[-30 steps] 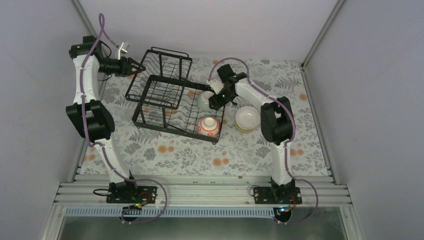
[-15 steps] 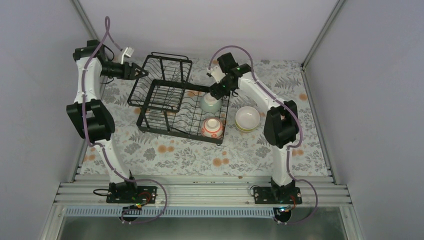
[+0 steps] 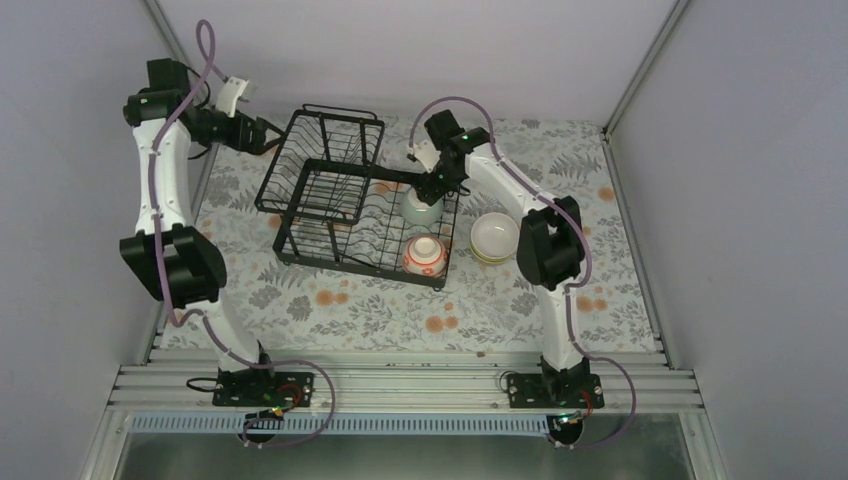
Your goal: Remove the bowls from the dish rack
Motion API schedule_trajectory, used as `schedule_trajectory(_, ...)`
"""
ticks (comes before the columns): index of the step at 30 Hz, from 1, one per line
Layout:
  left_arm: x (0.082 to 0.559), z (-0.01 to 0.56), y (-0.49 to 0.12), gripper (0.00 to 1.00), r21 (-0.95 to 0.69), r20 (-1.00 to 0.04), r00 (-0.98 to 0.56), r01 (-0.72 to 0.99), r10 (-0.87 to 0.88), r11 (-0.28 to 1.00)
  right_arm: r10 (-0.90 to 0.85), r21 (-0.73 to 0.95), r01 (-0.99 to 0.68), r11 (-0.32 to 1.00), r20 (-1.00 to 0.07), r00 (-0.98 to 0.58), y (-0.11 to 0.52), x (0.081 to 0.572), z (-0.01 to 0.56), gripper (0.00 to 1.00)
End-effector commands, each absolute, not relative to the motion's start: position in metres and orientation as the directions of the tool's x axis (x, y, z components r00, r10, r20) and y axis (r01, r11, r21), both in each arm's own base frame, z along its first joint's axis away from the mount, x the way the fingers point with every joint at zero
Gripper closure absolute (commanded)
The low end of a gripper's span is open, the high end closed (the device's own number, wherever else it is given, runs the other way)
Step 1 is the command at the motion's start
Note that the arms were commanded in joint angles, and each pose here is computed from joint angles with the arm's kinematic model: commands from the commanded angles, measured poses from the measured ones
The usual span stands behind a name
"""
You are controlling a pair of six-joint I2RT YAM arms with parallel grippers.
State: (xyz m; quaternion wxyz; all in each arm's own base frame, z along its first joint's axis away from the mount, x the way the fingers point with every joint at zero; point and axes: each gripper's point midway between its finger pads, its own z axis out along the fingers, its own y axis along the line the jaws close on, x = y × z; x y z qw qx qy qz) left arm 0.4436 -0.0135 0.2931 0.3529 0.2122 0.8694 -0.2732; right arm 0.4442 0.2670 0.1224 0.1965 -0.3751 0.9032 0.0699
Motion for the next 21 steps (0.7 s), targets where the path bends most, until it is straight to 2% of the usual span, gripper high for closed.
schedule_trajectory(1,0.442,0.336,-0.001,0.00,-0.170,-0.805,-0.558,0.539,0.199,0.825,-0.664,-0.028,-0.715,0.699,-0.396,-0.633,0.274,0.442,0.116,0.22)
schedule_trajectory(6,0.430,0.369,-0.002,0.00,-0.079,-0.858,-0.467,0.530,0.213,0.844,-0.676,-0.043,-0.721,0.692,-0.392,-0.625,0.282,0.440,0.105,0.23)
schedule_trajectory(16,0.416,0.384,-0.018,0.00,-0.100,-0.881,-0.430,0.575,0.196,0.812,-0.699,-0.067,-0.730,0.681,-0.356,-0.620,0.295,0.440,0.081,0.28)
schedule_trajectory(18,0.414,0.388,-0.023,0.00,-0.092,-0.888,-0.415,0.585,0.200,0.805,-0.696,-0.080,-0.723,0.686,-0.360,-0.621,0.295,0.444,0.081,0.32)
schedule_trajectory(21,0.412,0.394,-0.034,0.00,-0.073,-0.894,-0.394,0.602,0.216,0.795,-0.691,-0.086,-0.716,0.692,-0.365,-0.624,0.296,0.447,0.084,0.48)
